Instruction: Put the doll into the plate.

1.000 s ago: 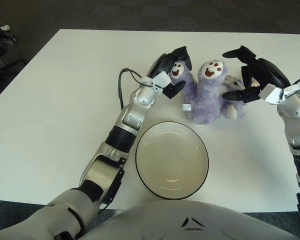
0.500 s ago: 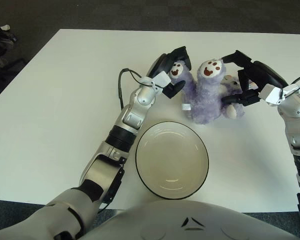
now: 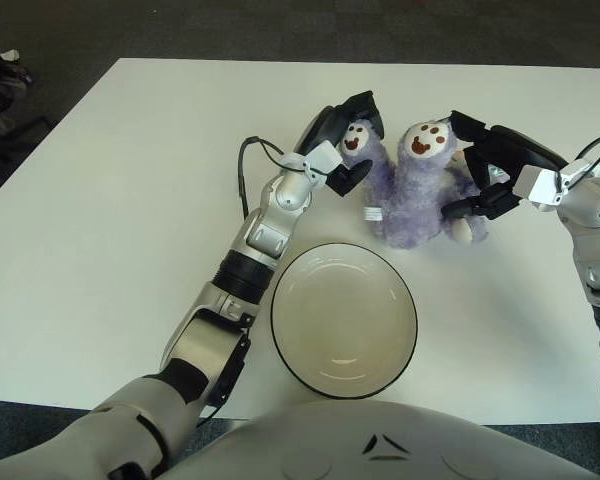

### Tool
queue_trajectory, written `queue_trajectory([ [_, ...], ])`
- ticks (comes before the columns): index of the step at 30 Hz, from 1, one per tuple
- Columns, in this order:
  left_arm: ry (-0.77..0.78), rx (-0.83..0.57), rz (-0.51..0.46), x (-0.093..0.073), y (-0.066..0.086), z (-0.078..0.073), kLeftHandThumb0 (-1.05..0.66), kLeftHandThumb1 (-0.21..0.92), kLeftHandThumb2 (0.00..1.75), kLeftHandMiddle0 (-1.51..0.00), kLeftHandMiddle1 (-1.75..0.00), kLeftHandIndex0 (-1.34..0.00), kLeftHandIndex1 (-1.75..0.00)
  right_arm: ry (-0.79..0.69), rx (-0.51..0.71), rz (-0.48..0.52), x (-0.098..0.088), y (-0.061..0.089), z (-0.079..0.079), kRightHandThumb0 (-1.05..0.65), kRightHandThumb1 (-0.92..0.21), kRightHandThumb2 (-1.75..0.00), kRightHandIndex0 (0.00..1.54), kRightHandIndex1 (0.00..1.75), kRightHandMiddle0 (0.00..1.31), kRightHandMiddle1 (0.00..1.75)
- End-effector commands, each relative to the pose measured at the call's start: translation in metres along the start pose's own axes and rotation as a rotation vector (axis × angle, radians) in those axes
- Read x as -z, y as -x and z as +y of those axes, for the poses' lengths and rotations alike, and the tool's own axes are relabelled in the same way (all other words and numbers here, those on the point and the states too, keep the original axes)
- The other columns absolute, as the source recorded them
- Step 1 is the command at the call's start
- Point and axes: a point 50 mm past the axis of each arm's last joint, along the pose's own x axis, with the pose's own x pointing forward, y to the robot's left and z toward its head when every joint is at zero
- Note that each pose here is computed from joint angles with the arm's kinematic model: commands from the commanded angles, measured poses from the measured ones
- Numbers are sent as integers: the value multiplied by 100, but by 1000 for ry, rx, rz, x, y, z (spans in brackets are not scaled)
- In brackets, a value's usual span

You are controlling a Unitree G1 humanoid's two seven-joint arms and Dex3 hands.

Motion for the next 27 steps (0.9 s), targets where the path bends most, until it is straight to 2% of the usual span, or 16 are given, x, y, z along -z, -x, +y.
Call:
queue_trajectory([
  [1, -1, -7, -15, -4, -4, 3, 0, -6, 175, -89, -175, -67, -175, 26, -48, 15, 1, -1, -2, -82, -40, -71, 83, 175, 0, 55],
  [5, 8, -7, -20, -4, -5, 2, 0, -6, 175, -89, -175, -67, -175, 11, -92, 4, 0, -5, -3, -78, -39, -73, 85, 175, 0, 47],
  [12, 10, -9, -32, -5, -5, 1, 0, -6, 175, -89, -174, -67, -175, 2, -141, -14, -2, -9, -4, -65, -30, -85, 85, 175, 0, 39],
  [18, 4, -11, -36, -5, -5, 0, 0, -6, 175, -89, -173, -67, -175, 34, -171, -19, -2, -12, -5, -56, -26, -94, 87, 175, 0, 14],
  [20, 5, -11, -35, -5, -6, 0, 0, -6, 175, -89, -173, -67, -175, 36, -172, -23, -2, -12, -6, -56, -26, -95, 87, 175, 0, 10],
  [23, 5, -11, -35, -5, -6, 0, 0, -6, 175, -89, -174, -67, -175, 63, -140, -22, -2, -12, -9, -57, -25, -95, 87, 175, 0, 11],
  [27, 6, -11, -31, -5, -5, 0, 0, -6, 175, -89, -174, -67, -175, 87, -86, -19, -3, -8, -13, -59, -24, -95, 85, 175, 0, 24],
])
